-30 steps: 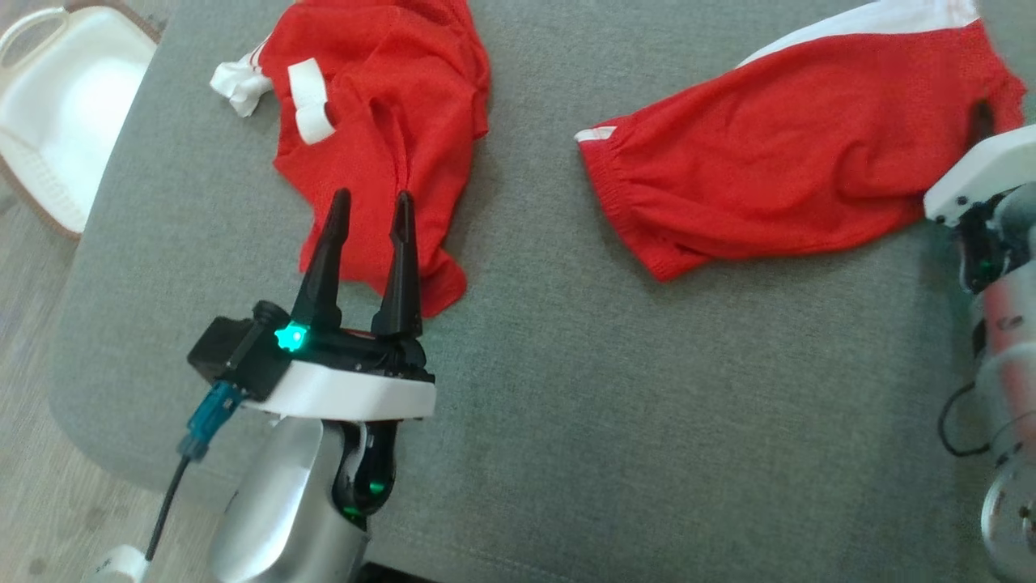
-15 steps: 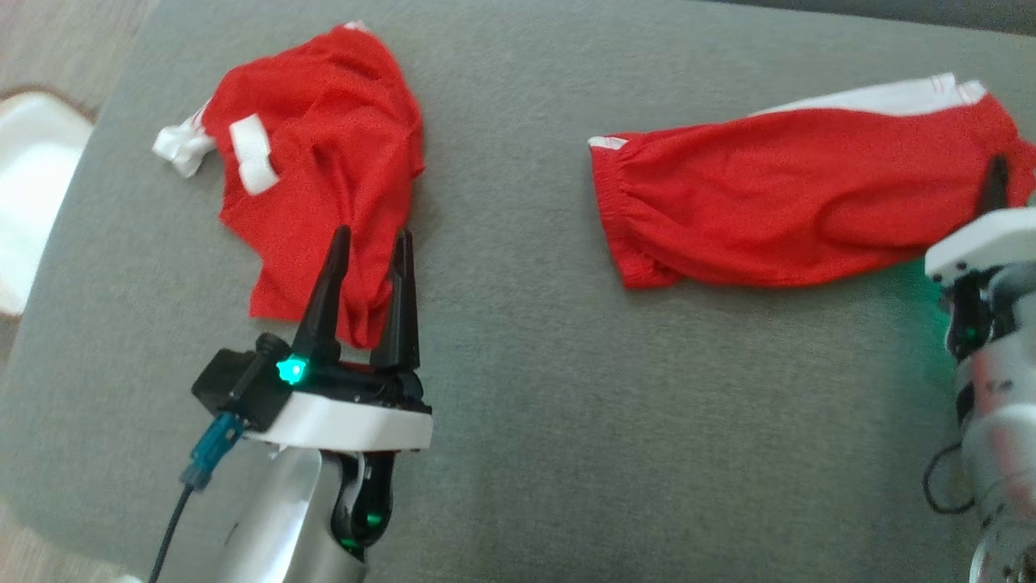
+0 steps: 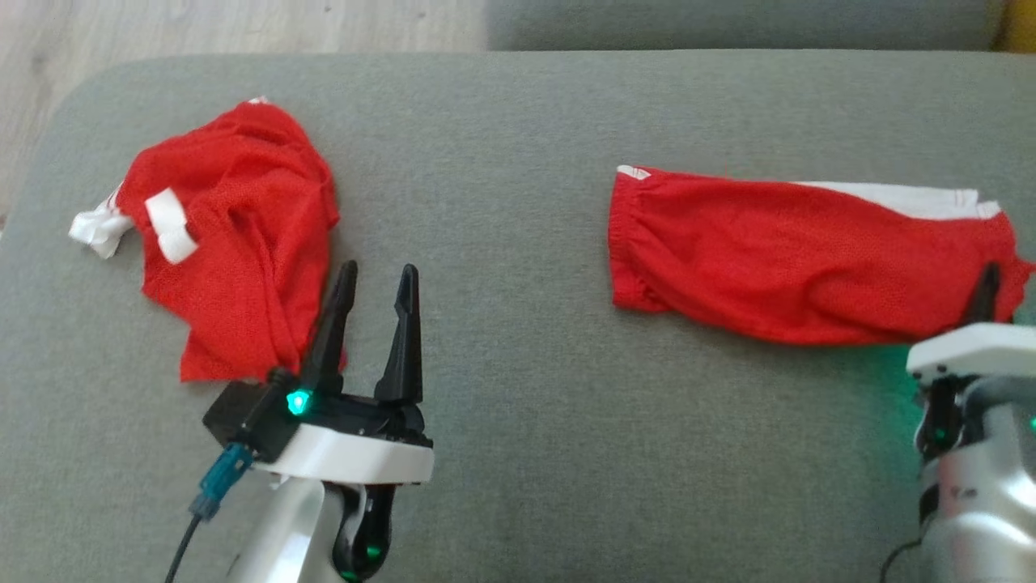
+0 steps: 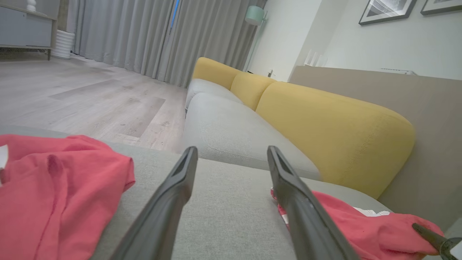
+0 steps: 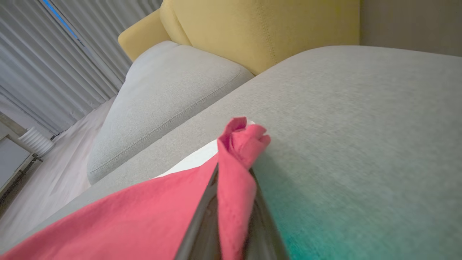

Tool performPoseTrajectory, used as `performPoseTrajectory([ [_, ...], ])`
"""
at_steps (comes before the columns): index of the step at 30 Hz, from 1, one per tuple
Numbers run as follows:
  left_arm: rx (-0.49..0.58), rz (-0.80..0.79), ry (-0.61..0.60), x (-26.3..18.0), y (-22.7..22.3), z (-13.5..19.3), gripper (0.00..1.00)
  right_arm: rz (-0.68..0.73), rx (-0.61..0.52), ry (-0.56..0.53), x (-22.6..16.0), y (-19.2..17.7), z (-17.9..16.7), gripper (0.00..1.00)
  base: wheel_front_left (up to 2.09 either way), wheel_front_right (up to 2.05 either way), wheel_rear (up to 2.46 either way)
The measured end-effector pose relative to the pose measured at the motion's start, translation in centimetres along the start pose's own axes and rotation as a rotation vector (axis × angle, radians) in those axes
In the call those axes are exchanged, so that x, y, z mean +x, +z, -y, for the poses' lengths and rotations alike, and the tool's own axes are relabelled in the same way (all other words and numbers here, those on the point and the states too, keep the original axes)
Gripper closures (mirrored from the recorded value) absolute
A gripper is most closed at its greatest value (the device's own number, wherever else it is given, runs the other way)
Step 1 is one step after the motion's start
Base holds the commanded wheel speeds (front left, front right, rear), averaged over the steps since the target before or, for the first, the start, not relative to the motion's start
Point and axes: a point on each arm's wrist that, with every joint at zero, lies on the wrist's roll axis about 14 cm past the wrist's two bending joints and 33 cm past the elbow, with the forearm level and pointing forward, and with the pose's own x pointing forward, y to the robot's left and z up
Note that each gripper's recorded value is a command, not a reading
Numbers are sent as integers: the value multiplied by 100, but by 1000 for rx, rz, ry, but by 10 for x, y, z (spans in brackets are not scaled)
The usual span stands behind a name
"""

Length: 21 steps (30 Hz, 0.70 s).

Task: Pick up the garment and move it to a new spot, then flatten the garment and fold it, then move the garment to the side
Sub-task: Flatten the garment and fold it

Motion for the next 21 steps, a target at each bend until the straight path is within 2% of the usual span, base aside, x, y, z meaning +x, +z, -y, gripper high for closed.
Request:
performPoseTrajectory([
  [5,6,-2,-35,4,-1,11,0,16,22,-36,-17,-3,18,100,0,0,0],
  [9,3,-10,-47,5,-4,13,0,22,32,-26,-18,-3,16,100,0,0,0],
  [17,18,-13,-28,0,-4,7,0,17,55,44,-14,-6,-11,100,0,0,0],
  [21,25,-9,-11,-4,-1,2,0,25,46,115,-13,-3,-36,100,0,0,0],
])
